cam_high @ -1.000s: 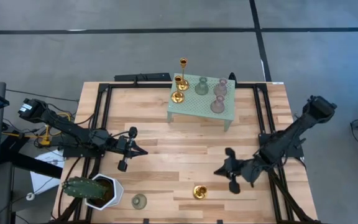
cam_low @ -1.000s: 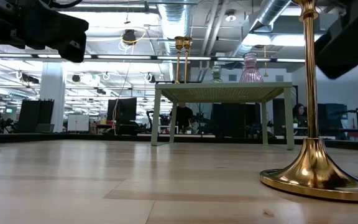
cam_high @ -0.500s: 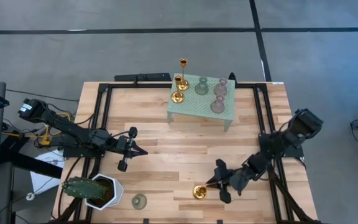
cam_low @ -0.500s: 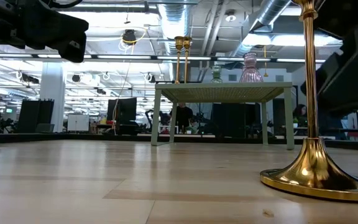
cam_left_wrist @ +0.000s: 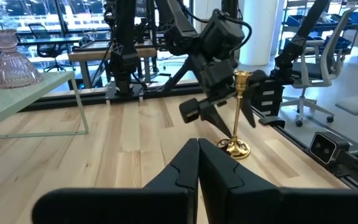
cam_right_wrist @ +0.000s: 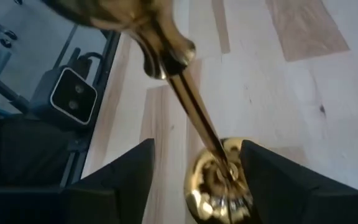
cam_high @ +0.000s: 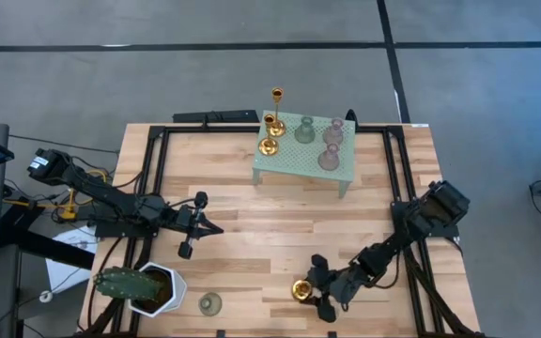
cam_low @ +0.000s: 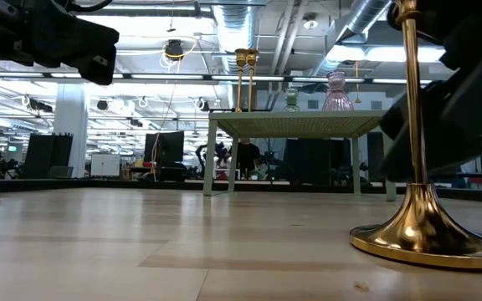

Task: Pick & Place candle stick holders
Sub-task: Put the golden candle holder on the shelf aligned with the other golden candle holders

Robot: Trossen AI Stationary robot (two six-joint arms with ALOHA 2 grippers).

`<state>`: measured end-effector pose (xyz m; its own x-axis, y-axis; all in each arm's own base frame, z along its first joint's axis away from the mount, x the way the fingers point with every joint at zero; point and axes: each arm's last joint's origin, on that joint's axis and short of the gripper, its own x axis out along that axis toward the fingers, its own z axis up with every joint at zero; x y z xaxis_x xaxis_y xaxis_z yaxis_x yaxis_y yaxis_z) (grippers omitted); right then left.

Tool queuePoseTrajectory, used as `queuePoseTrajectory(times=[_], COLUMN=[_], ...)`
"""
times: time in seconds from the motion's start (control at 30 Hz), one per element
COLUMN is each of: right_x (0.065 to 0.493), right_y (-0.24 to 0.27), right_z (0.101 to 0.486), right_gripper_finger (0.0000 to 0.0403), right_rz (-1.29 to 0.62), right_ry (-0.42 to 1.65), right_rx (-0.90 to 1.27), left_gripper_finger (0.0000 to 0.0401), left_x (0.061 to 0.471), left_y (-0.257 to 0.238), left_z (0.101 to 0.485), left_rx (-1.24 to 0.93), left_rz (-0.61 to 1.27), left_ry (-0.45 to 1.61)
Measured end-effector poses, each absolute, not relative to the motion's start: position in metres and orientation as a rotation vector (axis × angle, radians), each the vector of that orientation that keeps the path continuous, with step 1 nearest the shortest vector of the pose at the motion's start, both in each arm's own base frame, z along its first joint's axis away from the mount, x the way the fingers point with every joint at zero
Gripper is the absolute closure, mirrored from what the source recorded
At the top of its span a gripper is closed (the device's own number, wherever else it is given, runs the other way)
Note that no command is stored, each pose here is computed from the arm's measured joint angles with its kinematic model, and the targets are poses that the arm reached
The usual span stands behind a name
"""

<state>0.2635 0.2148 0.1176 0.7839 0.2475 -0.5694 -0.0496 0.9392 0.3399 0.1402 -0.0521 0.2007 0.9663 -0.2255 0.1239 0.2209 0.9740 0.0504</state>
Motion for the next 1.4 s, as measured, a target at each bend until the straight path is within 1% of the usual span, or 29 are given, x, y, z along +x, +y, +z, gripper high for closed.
queuePoseTrajectory(times=[0.13,0.23,0.33,0.5,0.57,0.7,0.8,1.0,1.23,1.4], right_x=[0.269,0.27,0.272,0.275,0.276,0.277,0.279,0.287,0.298,0.31], right_y=[0.218,0.216,0.214,0.212,0.212,0.206,0.197,0.176,0.15,0.121], right_z=[0.114,0.108,0.104,0.105,0.109,0.114,0.123,0.147,0.171,0.178], right_gripper_finger=[0.0184,0.0212,0.0258,0.036,0.0387,0.0387,0.0396,0.0398,0.0399,0.04], right_rz=[0.154,0.127,0.11,0.096,0.101,0.1,0.086,0.025,-0.087,-0.176], right_ry=[0.657,0.672,0.681,0.664,0.649,0.655,0.656,0.577,0.459,0.416], right_rx=[0.317,0.339,0.345,0.351,0.338,0.324,0.302,0.247,0.186,0.206], left_gripper_finger=[0.0393,0.0393,0.0393,0.0393,0.0393,0.0393,0.0393,0.0393,0.0393,0.0393], left_x=[0.14,0.14,0.14,0.14,0.14,0.14,0.14,0.14,0.14,0.14], left_y=[-0.052,-0.052,-0.052,-0.052,-0.052,-0.052,-0.052,-0.052,-0.052,-0.052], left_z=[0.201,0.201,0.201,0.201,0.201,0.201,0.201,0.201,0.201,0.201], left_rx=[0.036,0.036,0.036,0.036,0.036,0.036,0.036,0.036,0.036,0.036], left_rz=[-0.226,-0.226,-0.226,-0.226,-0.226,-0.226,-0.226,-0.226,-0.226,-0.226], left_ry=[-0.129,-0.129,-0.129,-0.13,-0.13,-0.129,-0.129,-0.13,-0.13,-0.13])
